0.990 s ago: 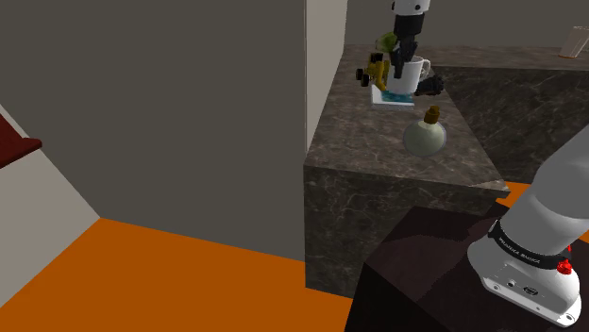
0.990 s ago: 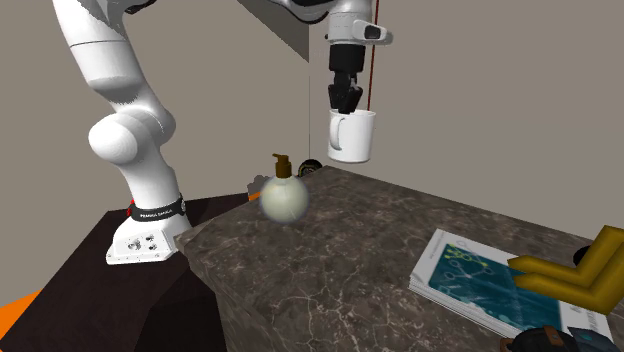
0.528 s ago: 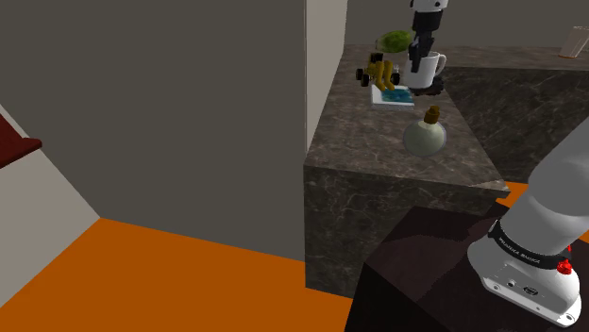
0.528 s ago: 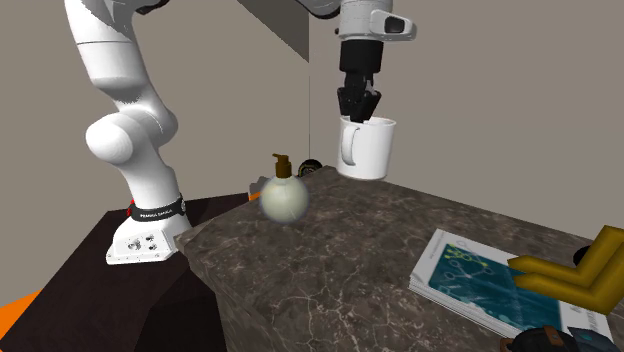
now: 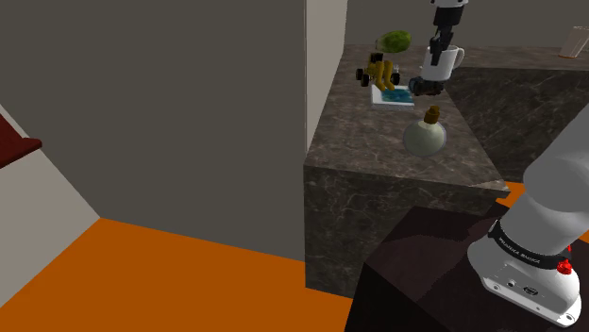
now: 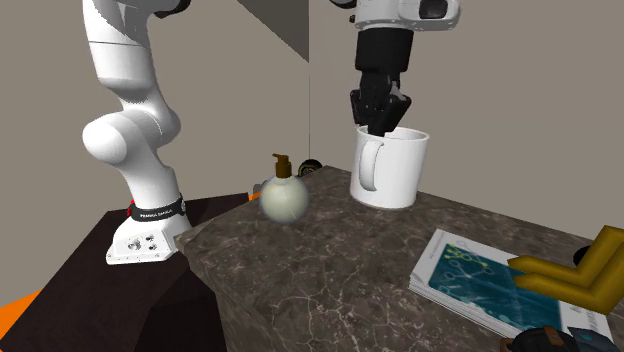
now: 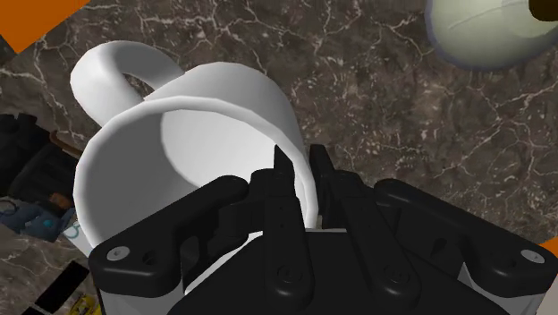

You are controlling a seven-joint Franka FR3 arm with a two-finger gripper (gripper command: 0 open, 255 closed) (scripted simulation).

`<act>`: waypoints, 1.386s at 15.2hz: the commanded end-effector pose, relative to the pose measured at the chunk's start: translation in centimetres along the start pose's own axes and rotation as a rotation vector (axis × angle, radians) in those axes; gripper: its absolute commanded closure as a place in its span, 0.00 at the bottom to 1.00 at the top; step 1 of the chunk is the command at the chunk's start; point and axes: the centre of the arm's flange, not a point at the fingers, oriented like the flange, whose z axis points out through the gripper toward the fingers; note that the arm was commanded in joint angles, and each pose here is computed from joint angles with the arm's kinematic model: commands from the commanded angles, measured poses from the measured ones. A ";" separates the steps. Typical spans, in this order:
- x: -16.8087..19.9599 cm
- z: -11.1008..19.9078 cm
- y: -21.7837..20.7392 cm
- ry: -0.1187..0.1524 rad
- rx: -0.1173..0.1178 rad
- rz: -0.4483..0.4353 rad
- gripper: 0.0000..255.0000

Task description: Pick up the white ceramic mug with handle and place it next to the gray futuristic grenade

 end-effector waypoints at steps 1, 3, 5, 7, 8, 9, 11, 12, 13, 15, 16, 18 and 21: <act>-0.5 0.1 2.4 0.001 -0.001 -0.002 1.00; -1.0 0.2 5.0 0.001 -0.001 -0.002 1.00; -1.4 0.2 7.6 0.001 -0.001 -0.002 1.00; -1.9 0.3 10.0 0.001 -0.001 -0.002 1.00; -1.8 0.8 10.0 0.001 -0.001 -0.002 1.00; -1.8 1.3 10.0 0.001 -0.001 -0.002 1.00; -1.7 2.4 10.0 0.001 -0.001 -0.002 1.00; -1.7 2.9 10.0 0.001 -0.001 -0.002 1.00; -1.7 3.4 10.0 0.001 -0.001 -0.002 1.00; -1.6 4.5 10.0 0.001 -0.001 -0.002 1.00; -1.6 5.0 10.0 0.001 -0.001 -0.002 1.00; -1.5 6.1 10.0 0.001 -0.001 -0.002 1.00; -1.5 7.6 10.0 0.001 -0.001 -0.002 1.00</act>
